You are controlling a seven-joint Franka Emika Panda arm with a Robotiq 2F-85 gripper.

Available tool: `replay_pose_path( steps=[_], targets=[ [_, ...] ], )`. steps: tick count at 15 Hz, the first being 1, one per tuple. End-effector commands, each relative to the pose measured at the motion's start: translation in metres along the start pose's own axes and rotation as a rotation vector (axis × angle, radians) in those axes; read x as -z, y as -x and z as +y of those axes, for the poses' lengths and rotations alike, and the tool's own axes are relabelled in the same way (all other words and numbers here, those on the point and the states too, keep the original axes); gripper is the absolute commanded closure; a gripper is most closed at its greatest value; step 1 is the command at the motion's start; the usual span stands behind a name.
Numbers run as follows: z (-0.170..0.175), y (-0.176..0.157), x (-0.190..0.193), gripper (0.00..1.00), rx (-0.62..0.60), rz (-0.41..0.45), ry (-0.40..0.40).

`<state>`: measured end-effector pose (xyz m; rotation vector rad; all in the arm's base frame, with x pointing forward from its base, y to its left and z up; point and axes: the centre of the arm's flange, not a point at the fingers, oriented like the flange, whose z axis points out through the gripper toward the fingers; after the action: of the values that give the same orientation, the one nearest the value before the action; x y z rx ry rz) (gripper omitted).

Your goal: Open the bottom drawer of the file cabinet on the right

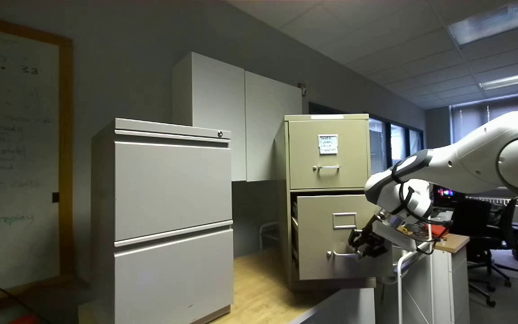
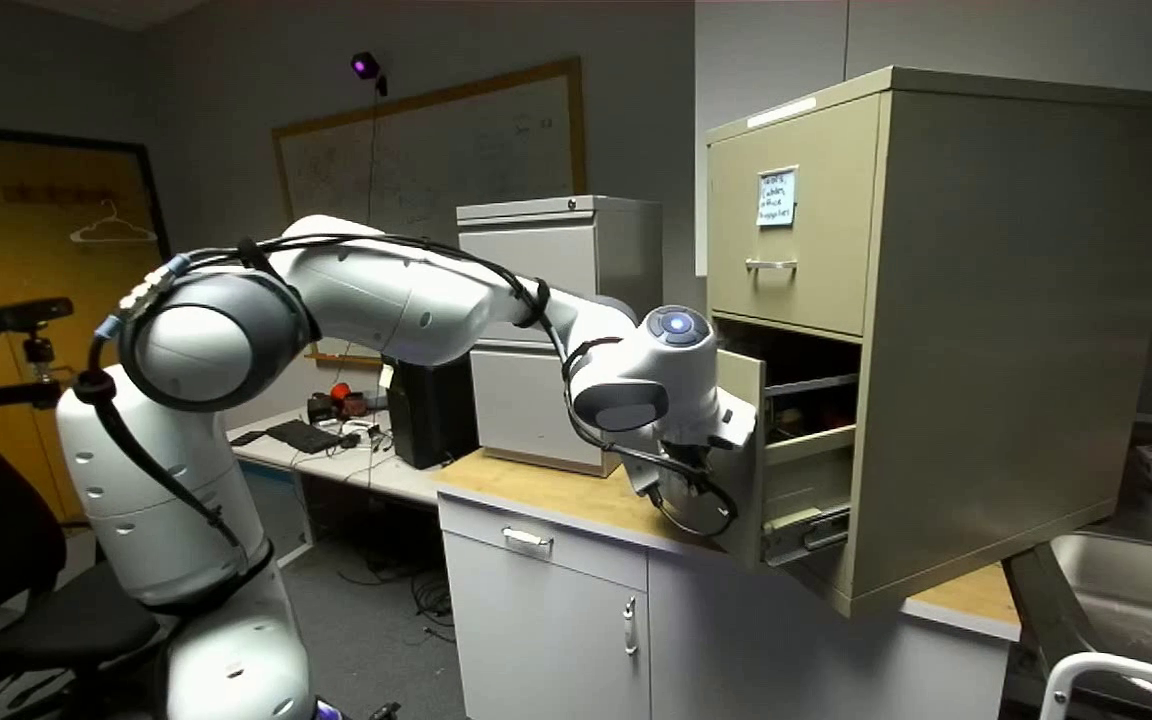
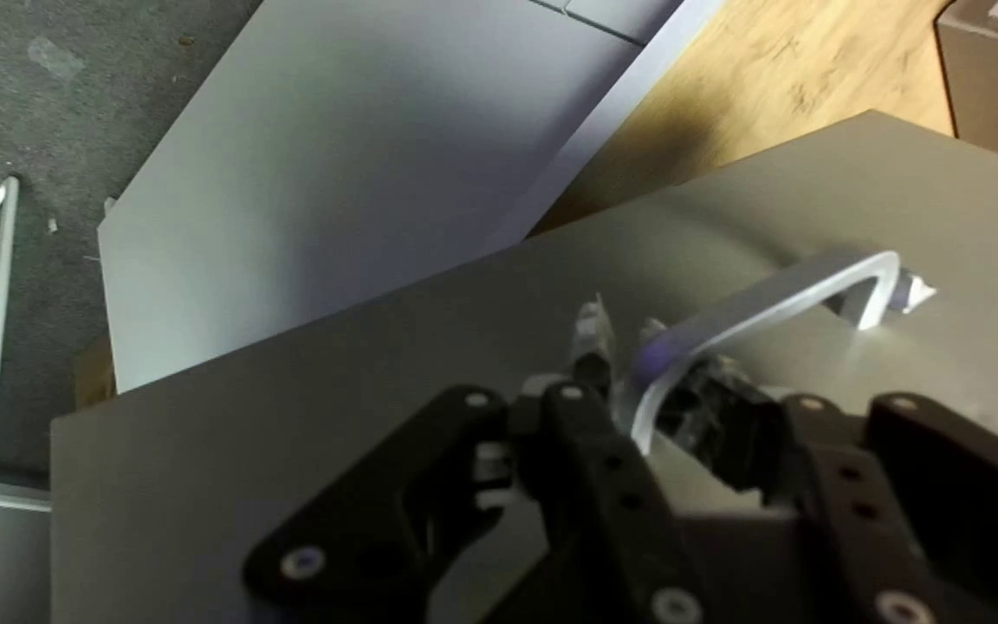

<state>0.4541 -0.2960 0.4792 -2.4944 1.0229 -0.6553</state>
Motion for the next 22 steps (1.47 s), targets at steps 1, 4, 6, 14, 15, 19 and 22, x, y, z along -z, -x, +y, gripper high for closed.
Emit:
replay_pose_path(
  steps=[1, 4, 6, 14, 15, 19, 22],
  targets=[
    [-0.008, 0.042, 0.026, 0.95, 0.124, -0.072, -0.049],
    [-0.011, 0.047, 0.028, 0.95, 0.133, -0.067, -0.053],
    [-0.01, 0.049, 0.028, 0.95, 0.135, -0.066, -0.057],
    [0.024, 0.071, 0.027, 0.95, 0.107, -0.11, -0.047],
    [0.03, 0.075, 0.028, 0.95, 0.102, -0.114, -0.052],
    [0.033, 0.084, 0.036, 0.95, 0.094, -0.117, -0.072],
    [0.031, 0.088, 0.039, 0.95, 0.087, -0.123, -0.089]
  ],
)
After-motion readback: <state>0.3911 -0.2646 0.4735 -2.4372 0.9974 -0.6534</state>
